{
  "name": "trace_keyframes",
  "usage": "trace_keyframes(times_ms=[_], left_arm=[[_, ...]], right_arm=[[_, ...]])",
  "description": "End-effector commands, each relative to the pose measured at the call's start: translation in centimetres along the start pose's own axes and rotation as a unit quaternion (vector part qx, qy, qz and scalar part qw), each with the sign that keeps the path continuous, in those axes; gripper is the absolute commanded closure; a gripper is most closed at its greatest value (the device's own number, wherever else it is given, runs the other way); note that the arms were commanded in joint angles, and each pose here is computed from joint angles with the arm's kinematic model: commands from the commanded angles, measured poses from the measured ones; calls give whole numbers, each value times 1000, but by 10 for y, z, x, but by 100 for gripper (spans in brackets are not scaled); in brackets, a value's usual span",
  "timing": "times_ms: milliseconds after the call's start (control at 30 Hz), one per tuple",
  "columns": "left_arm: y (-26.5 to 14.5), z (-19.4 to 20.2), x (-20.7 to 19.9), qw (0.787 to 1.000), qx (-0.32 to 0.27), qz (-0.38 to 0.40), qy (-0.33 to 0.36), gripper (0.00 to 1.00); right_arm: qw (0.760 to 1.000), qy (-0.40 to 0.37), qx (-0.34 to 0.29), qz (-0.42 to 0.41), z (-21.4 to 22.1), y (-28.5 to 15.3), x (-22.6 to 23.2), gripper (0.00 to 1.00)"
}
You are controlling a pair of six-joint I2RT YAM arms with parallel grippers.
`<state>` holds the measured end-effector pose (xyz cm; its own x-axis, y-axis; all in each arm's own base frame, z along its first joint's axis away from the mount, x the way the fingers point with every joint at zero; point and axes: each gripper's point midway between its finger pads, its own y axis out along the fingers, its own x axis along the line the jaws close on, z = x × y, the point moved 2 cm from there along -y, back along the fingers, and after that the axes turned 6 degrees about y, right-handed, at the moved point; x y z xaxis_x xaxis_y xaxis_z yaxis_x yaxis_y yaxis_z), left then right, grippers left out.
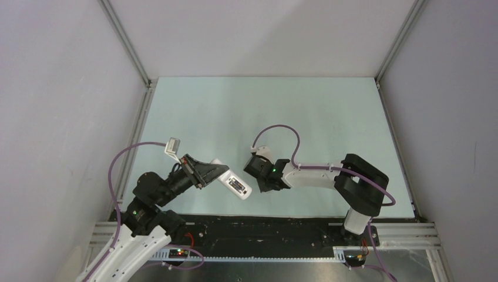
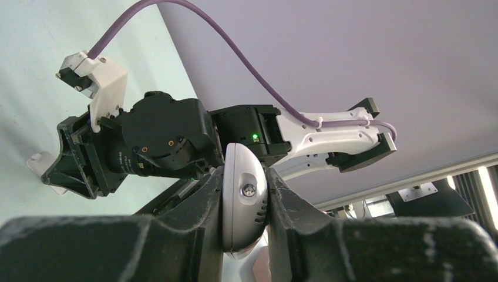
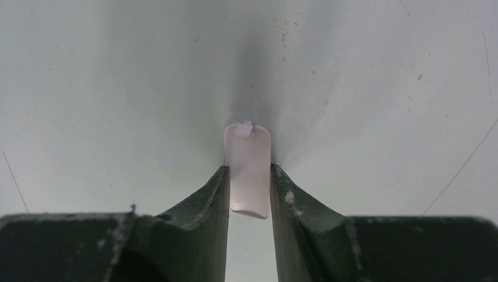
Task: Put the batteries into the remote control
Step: Adjust the battery cover at the center of the board.
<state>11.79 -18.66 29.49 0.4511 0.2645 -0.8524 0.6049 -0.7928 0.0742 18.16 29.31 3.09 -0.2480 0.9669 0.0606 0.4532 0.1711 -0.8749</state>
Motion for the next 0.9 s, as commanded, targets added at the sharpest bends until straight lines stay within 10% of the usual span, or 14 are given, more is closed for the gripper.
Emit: trace_keyframes(times_ms=[0,233,867], left_arm=[[-1,-5,-8,1000,-12,15,10,99],[-1,-5,-7,1000,-10,15,10,99],[0,-6,-10,1000,-9,15,10,99]], right_arm=[[993,-34,97,54,58,24,-30,75],[994,-33,87,52,51,18,-29,100],[990,-48,-1,133,5,-31,-45,100]])
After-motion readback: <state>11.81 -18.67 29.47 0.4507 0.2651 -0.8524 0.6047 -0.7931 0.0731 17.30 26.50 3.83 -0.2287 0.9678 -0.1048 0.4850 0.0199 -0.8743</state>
